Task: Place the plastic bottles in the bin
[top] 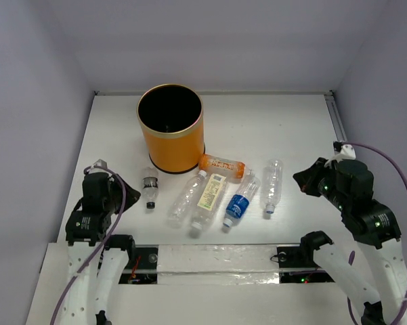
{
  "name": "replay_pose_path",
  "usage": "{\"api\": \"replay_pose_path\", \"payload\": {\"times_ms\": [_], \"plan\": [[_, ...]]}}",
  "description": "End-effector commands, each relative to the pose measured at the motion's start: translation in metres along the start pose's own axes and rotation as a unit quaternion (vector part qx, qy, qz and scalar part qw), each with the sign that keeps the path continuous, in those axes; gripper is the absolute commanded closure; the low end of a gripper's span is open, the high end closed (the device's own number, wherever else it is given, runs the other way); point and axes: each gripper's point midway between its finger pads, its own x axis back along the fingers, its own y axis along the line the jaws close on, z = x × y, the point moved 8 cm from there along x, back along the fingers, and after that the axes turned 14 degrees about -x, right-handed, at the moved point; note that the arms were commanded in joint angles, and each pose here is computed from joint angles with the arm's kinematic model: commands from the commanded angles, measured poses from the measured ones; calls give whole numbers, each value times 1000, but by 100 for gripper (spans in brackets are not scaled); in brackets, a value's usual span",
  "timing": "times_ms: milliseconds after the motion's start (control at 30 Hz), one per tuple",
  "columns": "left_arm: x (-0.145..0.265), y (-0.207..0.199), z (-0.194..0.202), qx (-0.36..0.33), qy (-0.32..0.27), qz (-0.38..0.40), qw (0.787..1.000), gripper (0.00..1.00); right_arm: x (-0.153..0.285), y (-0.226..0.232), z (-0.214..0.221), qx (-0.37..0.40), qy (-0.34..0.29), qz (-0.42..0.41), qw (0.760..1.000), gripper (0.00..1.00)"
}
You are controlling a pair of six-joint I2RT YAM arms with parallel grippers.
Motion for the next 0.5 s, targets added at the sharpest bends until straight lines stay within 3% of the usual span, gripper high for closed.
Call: {"api": "replay_pose_path", "payload": {"times_ms": [0,67,100,200,233,300,467], "plan": [[-17,2,-7,-20,-6,-9,1000,68,-5,-3,2,-12,-13,3,1000,97],[-30,2,-7,-32,12,-10,999,57,-9,-11,6,-14,-12,18,1000,85],[-34,3,-8,-36,16,-13,999,52,-11,-13,8,-14,-10,23,1000,85],[-51,4,-15,-51,28,-26,998,37,-16,-17,14,-22,-6,22,999,62],[-55,3,-17,-54,32,-25,998,35,-17,-16,14,-24,-6,18,1000,48],[-61,0,-22,-58,47,-23,997,29,-21,-18,16,-30,-2,21,999,31],[-77,-4,-31,-70,60,-32,995,27,-31,-16,18,-41,8,18,999,19]]}}
